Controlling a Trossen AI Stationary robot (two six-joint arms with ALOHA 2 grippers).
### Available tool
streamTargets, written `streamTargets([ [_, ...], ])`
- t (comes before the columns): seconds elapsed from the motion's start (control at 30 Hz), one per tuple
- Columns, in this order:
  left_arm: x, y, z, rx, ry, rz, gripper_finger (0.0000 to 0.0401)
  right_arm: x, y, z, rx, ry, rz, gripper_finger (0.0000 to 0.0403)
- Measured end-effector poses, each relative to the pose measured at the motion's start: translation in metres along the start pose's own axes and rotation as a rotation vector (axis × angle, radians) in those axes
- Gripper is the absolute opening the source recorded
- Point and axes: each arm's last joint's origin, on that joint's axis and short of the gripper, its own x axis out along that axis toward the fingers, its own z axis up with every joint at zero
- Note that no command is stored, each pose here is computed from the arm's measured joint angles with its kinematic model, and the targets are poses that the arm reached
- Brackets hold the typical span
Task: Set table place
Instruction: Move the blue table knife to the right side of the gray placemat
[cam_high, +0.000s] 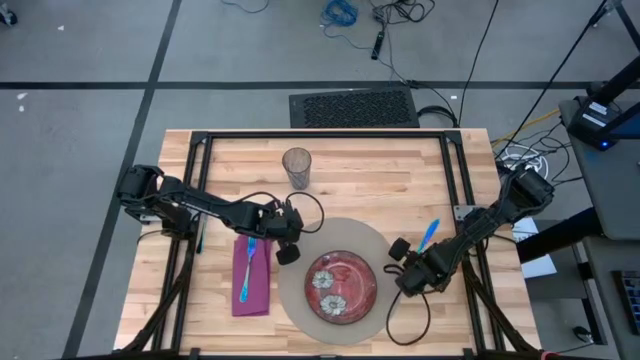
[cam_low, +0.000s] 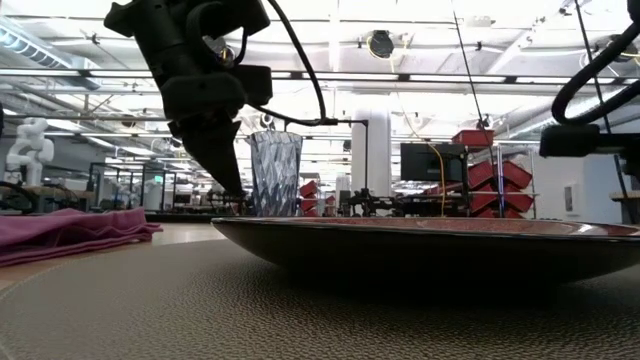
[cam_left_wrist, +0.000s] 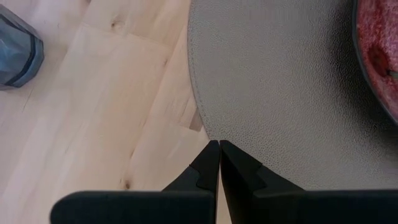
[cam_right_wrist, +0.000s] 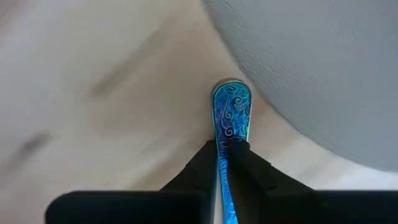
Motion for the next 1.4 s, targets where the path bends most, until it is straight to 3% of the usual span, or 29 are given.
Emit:
streamTargets([
  [0.13, 0.000, 0.000, 0.001, -0.003, -0.010, -0.005, 0.0000, -0.002, 0.002, 0.003, 0.010, -0.042, 0.096, 0.0032],
  [0.53, 0.000, 0.000, 0.001, 0.001, -0.010, -0.005, 0.0000, -0.005, 0.000, 0.010, 0.156, -0.077, 0.090, 0.0136],
  [1.17, 0.000, -0.001, 0.002, 0.085, -0.018, -0.007, 0.0000, -0.021, 0.003, 0.028, 0.747, -0.157, 0.147, 0.0155],
  [1.27, 0.000, -0.002, 0.004, 0.079, -0.039, -0.016, 0.0000, -0.033, 0.000, 0.032, 0.826, -0.153, 0.094, 0.0155],
  [1.4, -0.001, -0.005, 0.004, 0.078, -0.051, -0.028, 0.0000, -0.055, -0.009, 0.032, 0.978, -0.214, -0.118, 0.0155],
])
